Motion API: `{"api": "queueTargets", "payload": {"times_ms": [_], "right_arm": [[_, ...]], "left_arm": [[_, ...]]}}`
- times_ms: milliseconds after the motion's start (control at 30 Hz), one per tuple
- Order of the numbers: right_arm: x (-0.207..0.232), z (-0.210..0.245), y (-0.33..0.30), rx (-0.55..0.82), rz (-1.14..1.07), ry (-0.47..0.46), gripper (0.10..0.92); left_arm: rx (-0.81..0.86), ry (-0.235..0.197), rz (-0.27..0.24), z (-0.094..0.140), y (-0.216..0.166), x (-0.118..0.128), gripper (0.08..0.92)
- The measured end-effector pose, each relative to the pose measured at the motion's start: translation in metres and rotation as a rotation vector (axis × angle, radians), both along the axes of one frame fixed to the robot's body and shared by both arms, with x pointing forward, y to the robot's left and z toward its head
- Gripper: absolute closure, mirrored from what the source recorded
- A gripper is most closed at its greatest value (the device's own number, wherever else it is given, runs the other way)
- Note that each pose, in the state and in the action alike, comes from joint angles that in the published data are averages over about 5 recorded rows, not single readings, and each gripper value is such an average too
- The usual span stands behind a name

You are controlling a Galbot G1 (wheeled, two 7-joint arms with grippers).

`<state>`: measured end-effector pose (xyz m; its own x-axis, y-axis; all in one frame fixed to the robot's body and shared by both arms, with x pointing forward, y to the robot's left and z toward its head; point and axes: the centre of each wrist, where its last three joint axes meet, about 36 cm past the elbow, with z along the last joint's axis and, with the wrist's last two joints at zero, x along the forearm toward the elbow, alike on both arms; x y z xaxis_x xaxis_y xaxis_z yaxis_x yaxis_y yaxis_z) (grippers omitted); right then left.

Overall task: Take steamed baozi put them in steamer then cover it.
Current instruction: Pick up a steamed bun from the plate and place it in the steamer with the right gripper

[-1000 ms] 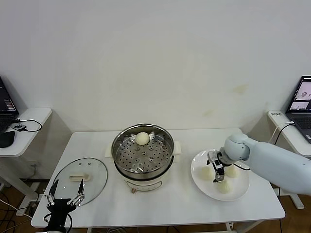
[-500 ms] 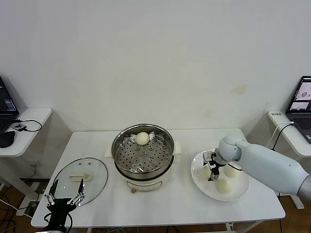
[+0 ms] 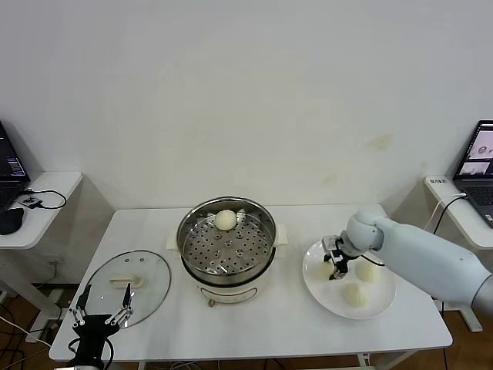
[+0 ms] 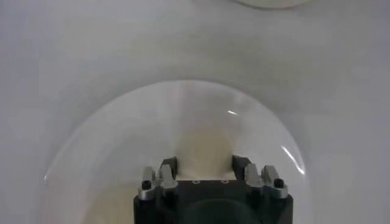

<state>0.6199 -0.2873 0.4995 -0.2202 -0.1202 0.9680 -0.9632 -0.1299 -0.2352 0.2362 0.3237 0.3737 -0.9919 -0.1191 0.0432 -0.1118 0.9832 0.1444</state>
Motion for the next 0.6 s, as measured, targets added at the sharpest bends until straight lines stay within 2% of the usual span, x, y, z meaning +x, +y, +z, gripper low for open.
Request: {"api": "queueTargets", "payload": {"times_ms": [300, 467, 600], "right_arm": [[0.021, 0.095, 0.020, 0.059, 0.023, -0.104, 0.498], [0.028, 0.153, 0.052, 0.102, 0.059, -0.166, 0.496], [0.027, 0.183, 0.085, 0.140, 0.091, -0.184, 0.496]], "left_arm": [[0.004, -0.007, -0.013, 0.003, 0.000, 0.004, 0.177], [0.008, -0.009, -0.017, 0.004, 0.002, 0.006, 0.177], [0.010, -0.014, -0.016, 0.006, 0.003, 0.008, 0.177]]}}
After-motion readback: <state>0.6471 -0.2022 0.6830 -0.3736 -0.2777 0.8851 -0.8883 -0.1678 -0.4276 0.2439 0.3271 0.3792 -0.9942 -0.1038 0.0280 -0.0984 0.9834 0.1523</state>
